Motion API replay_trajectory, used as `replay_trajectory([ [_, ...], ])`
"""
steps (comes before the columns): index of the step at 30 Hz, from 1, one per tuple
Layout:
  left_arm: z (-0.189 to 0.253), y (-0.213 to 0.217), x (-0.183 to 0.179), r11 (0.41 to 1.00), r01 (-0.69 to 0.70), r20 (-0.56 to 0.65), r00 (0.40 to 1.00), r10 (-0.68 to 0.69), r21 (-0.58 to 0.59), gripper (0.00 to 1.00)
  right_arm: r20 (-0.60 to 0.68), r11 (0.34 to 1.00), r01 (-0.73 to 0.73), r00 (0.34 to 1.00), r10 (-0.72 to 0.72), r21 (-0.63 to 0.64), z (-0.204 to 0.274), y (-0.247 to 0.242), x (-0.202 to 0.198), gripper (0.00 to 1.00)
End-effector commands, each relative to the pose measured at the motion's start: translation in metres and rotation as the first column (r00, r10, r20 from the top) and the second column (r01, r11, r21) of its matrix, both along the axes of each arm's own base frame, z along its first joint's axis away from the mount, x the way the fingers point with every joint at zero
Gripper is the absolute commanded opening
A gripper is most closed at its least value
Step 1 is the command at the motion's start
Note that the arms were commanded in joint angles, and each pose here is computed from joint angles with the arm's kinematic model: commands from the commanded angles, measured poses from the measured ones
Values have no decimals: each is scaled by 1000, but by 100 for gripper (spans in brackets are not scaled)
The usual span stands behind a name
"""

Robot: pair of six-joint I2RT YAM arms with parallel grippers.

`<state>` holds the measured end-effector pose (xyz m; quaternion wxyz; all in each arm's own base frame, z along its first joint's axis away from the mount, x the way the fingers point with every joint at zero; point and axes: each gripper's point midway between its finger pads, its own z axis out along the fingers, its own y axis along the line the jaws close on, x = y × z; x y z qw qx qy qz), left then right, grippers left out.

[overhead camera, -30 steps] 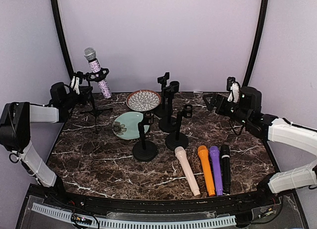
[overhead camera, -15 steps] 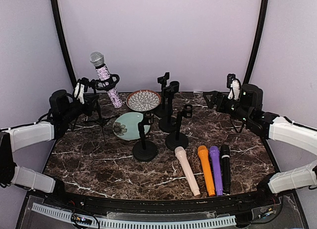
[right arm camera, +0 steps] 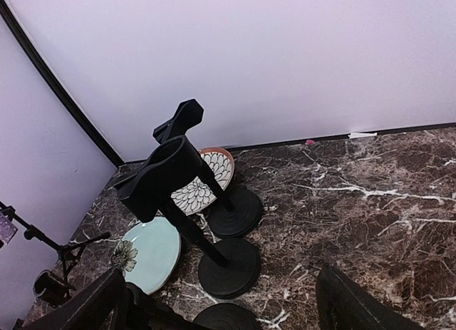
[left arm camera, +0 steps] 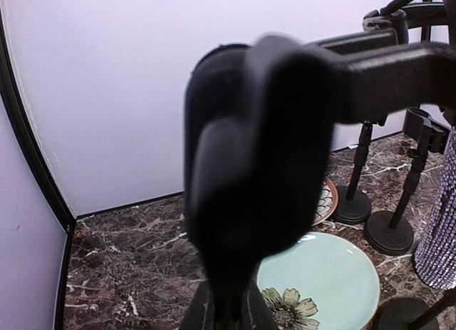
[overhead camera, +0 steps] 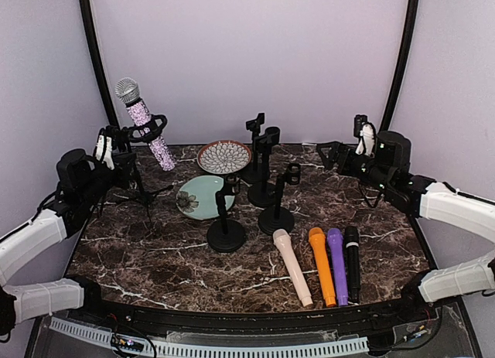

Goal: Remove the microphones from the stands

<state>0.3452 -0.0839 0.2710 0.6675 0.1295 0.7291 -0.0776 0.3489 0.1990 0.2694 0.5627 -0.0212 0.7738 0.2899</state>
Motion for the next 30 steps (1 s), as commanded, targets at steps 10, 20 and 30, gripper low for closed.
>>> replay_trajectory([
  [10, 16, -42, -58, 973, 191, -26, 980, -196, -130, 0, 73, 999, -3, 997, 0, 51, 27, 0, 2, 92],
  [20, 4, -61, -83, 940, 290, -68, 950, -306, -180, 0, 70, 998, 0, 998, -4, 56, 26, 0, 4, 92],
  [30, -11, -77, -85, 926, 322, -69, 938, -341, -197, 0, 74, 998, -1, 997, -3, 59, 27, 1, 4, 92],
])
